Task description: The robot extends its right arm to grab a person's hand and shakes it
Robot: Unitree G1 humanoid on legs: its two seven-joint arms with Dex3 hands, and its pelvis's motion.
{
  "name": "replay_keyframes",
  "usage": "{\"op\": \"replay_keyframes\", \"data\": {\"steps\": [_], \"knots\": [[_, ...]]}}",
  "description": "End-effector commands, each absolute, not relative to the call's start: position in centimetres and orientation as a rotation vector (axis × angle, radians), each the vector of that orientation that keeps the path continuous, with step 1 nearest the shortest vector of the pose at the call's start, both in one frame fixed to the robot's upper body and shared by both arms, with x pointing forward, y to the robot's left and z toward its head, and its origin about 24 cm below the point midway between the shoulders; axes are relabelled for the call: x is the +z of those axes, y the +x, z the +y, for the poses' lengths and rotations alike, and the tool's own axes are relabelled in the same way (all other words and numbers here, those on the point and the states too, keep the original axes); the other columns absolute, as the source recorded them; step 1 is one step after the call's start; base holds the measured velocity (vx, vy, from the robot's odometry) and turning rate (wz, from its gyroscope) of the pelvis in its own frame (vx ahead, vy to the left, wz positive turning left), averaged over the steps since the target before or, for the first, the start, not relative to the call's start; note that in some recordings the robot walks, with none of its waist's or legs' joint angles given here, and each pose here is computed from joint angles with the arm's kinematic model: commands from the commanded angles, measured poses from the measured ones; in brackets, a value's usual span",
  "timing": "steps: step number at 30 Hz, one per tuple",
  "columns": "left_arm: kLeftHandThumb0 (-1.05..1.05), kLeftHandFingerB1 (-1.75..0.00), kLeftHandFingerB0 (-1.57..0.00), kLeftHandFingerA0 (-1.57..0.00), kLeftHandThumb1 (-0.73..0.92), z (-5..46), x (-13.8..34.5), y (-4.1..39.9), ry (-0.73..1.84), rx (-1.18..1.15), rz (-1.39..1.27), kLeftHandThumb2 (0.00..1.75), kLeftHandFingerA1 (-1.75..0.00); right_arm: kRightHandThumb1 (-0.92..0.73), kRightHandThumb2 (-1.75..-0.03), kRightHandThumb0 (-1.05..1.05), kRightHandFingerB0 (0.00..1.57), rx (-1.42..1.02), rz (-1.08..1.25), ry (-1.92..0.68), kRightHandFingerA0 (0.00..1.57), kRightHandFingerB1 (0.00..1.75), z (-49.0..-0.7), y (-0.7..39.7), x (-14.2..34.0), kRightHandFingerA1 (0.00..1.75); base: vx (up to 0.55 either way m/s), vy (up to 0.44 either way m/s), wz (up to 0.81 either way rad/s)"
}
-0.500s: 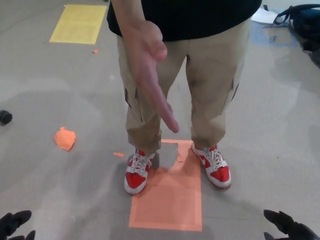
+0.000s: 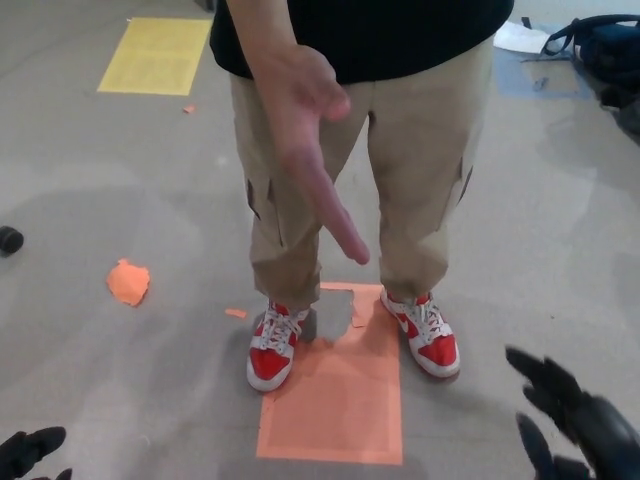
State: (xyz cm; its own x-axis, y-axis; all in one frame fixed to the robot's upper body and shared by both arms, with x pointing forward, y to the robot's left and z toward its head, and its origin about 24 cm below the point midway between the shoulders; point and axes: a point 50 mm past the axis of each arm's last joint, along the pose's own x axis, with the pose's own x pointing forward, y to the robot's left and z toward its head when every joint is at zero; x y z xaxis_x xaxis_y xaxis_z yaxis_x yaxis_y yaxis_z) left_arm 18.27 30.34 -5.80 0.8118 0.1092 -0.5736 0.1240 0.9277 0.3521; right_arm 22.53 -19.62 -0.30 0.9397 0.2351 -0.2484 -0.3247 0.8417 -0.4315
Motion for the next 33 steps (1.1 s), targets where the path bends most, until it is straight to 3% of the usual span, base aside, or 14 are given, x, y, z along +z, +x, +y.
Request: {"op": "replay_keyframes", "data": {"steps": [1,4,5,7,8,13,14,15,16,17,20,21,22,33], "knots": [[-0.69,-0.4,-0.03,-0.08,0.72,30.6,-5.4,18.2,0.417,-0.008,0.628,1.04,-0.44,-0.77,-1.1,-0.9,0.0,0.398,-0.066,-0.487,0.0,0.17,-16.8,22.4,9.3,0.16,0.0,0.0,0.0],[-0.71,-0.38,-0.04,-0.05,0.73,30.8,-5.5,18.3,0.436,-0.012,0.629,1.05,-0.42,-0.77,-1.11,-0.9,0.0,0.446,-0.131,-0.529,0.0,0.2,-15.6,22.7,11.7,0.2,0.0,0.0,0.0],[-0.7,-0.26,-0.1,-0.11,0.92,30.8,-5.4,18.4,0.436,-0.015,0.628,0.69,-0.27,-0.77,-1.11,-0.91,0.0,0.452,-0.139,-0.542,0.0,0.2,-15.4,22.8,12.2,0.2,0.0,0.0,0.0],[-0.67,-0.26,-0.1,-0.11,0.92,30.7,-5.3,18.5,0.436,-0.021,0.616,0.7,-0.28,-0.76,-1.12,-0.92,0.0,0.458,-0.144,-0.561,0.0,0.19,-14.9,23.2,12.9,0.18,0.0,0.0,0.0],[-0.68,-0.35,-0.04,-0.04,0.73,30.7,-5.3,18.6,0.429,-0.022,0.608,1.04,-0.38,-0.76,-1.11,-0.92,0.0,0.462,-0.163,-0.572,0.0,0.2,-14.4,23.6,13.5,0.18,0.0,0.0,0.0],[-0.7,-0.37,-0.04,-0.05,0.71,30.7,-5.1,18.7,0.411,-0.015,0.592,1.02,-0.41,-0.76,-1.12,-0.91,0.0,0.486,-0.2,-0.635,0.0,0.22,-12.8,24.9,15.3,0.19,0.0,0.0,0.0],[-0.33,-0.47,0.0,0.0,0.61,30.7,-5.0,18.7,0.402,-0.001,0.59,1.13,-0.48,-0.77,-1.13,-0.94,0.0,0.5,-0.203,-0.657,0.0,0.21,-12.4,25.4,15.7,0.2,0.0,0.0,0.0],[-0.33,-0.47,0.0,0.0,0.61,30.7,-5.0,18.7,0.391,-0.001,0.579,1.13,-0.48,-0.77,-1.13,-0.94,0.0,0.508,-0.2,-0.667,0.0,0.21,-12.1,25.9,16.0,0.2,0.0,0.0,0.0],[-0.7,-0.39,-0.03,-0.09,0.71,30.7,-5.0,18.7,0.386,-0.009,0.576,1.0,-0.43,-0.77,-1.13,-0.94,0.0,0.517,-0.193,-0.672,0.0,0.21,-11.8,26.2,16.3,0.19,0.0,0.0,0.0],[-0.33,-0.47,0.0,0.0,0.6,30.7,-5.1,18.7,0.384,-0.009,0.58,1.12,-0.48,-0.77,-1.13,-0.94,0.0,0.523,-0.183,-0.674,0.0,0.2,-11.5,26.6,16.5,0.19,0.0,0.0,0.0],[-0.34,-0.47,0.0,0.0,0.59,30.9,-5.0,18.7,0.378,0.002,0.576,1.12,-0.48,-0.77,-1.14,-0.94,0.0,0.535,-0.172,-0.688,0.0,0.19,-10.8,27.5,16.8,0.2,0.0,0.0,0.0],[-0.66,-0.28,-0.13,-0.14,0.91,30.9,-5.0,18.7,0.386,0.002,0.579,0.67,-0.29,-0.76,-1.13,-0.94,0.0,0.538,-0.169,-0.684,0.0,0.19,-10.6,27.7,16.8,0.2,0.0,0.0,0.0],[-0.34,-0.47,0.0,0.0,0.59,30.8,-5.0,18.7,0.389,-0.002,0.575,1.12,-0.47,-0.76,-1.12,-0.95,0.0,0.548,-0.156,-0.685,0.0,0.17,-10.3,28.2,16.9,0.18,0.0,0.0,0.0],[-0.33,-0.47,0.0,0.0,0.63,30.7,-4.7,18.8,0.461,-0.021,0.56,1.14,-0.47,-0.72,-1.1,-0.92,0.0,0.536,-0.04,-0.75,0.0,0.18,-8.4,31.4,15.5,0.18,0.0,0.0,0.0]]}}
